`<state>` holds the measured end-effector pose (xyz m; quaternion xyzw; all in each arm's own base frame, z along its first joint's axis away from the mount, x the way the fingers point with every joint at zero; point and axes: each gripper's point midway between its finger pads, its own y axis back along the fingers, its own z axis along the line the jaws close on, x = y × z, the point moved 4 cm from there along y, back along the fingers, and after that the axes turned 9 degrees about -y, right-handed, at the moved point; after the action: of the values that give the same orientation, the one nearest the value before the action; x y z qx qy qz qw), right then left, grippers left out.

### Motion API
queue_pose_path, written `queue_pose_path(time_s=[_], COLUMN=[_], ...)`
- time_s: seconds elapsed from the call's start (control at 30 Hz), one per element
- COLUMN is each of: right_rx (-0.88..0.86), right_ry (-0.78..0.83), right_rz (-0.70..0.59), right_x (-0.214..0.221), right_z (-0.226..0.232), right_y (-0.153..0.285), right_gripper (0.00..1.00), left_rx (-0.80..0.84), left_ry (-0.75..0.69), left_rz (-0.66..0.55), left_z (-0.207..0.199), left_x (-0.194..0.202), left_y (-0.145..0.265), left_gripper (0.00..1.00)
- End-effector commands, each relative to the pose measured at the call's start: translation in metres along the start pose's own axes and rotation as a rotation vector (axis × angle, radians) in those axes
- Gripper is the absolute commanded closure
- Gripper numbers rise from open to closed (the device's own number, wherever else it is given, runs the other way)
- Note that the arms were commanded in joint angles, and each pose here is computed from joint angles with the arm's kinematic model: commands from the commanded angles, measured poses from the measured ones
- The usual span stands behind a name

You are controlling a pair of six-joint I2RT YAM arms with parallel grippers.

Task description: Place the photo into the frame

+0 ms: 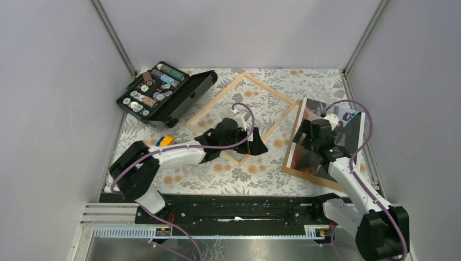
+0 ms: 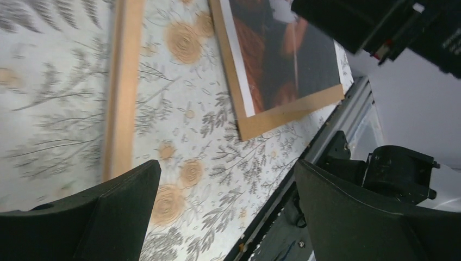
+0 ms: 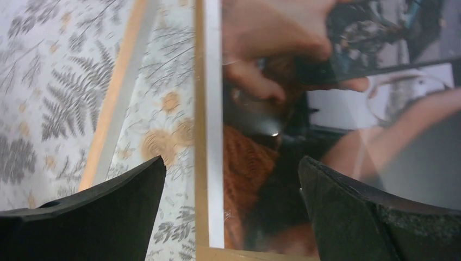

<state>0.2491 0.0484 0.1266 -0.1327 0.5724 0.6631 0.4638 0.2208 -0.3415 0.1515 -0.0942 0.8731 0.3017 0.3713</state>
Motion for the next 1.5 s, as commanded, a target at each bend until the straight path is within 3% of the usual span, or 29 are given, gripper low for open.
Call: queue_pose_path(time_s=[0.0,0.27,0.6,1.07,1.47], right_rx=[0.026,0.136,0.155,0.145,0.111], right_ry=[-0.217,-0.5,-0.567,-0.579,-0.576], right_rz=[0.006,0.015,0.123,0.168,0.155], right_x=[-0.012,-0.018,0.004,0.016,0.014], right_z=[-0.015,-0.082,-0.097,-0.097,-0.094], right_y=[-0.01,-0.025,-0.042,-0.05,-0.049], right_gripper=[0.0,0.0,0.0,0.0,0.0], left_rx=[0.19,0.264,0.124,0.228,0.361], left_ry=[0.075,0.128,0.176,0.326,0.41], left_rz=[-0.073,0.01,0.022,0.09,0.009], left_z=[-0.04,-0.057,-0.037,-0.051,-0.071], left_x=[-0.01,0.016,0.037,0.052,0.025], left_y=[-0.025,-0.088,-0.126,-0.135,-0.117], left_gripper=[0.02,0.03,0.04,0.03,0.12])
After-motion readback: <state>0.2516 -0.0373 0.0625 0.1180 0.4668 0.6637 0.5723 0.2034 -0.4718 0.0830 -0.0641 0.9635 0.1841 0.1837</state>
